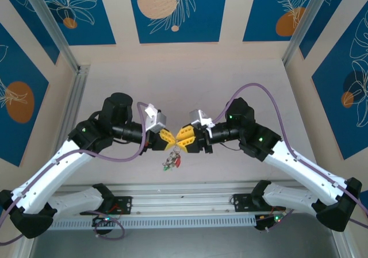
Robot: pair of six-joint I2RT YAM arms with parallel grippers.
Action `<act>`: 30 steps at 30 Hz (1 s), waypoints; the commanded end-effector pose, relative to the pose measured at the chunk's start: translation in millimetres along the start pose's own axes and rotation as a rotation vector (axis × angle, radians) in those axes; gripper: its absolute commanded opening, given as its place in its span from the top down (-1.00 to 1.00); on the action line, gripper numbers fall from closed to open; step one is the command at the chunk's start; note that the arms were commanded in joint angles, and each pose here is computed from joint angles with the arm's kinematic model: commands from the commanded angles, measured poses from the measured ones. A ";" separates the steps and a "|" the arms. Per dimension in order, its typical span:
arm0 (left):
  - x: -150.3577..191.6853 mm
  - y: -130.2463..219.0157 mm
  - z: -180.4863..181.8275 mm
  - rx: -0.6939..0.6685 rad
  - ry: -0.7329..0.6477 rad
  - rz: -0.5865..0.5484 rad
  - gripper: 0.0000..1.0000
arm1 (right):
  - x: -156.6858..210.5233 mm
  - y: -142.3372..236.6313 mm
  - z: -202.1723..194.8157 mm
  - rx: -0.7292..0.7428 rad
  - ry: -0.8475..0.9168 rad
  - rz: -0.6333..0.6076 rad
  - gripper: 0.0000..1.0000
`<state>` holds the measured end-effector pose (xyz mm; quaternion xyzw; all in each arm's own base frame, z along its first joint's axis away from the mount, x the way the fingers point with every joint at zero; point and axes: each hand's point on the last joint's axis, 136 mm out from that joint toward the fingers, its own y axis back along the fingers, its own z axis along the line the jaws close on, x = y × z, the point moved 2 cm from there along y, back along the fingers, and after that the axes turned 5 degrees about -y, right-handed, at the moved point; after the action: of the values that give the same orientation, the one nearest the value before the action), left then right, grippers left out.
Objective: Put the keys on the keyring
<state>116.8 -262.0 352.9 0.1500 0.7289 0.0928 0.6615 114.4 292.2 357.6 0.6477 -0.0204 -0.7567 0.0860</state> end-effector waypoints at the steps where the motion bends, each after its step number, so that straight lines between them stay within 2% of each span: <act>1: -11.8 2.3 -0.2 -0.019 -0.064 -0.031 1.00 | -12.8 10.0 6.7 0.034 0.029 -0.057 0.28; 4: -12.2 2.5 1.4 -0.030 -0.070 -0.035 1.00 | -2.5 17.2 7.9 0.072 0.008 -0.060 0.19; 10: -16.1 3.2 0.2 -0.024 -0.084 -0.050 1.00 | 12.7 21.1 2.2 0.121 -0.050 -0.026 0.25; 21: -15.5 4.1 -1.6 -0.021 -0.096 -0.053 1.00 | 18.1 10.1 -20.5 0.128 -0.139 0.010 0.28; 30: -12.9 3.2 1.7 -0.041 -0.097 -0.048 1.00 | 29.2 14.5 0.0 0.049 -0.134 0.025 0.51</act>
<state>124.9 -263.1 352.0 0.1362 0.7209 0.1095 0.6707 121.7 277.1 338.0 0.6079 -0.0593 -0.7898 0.0561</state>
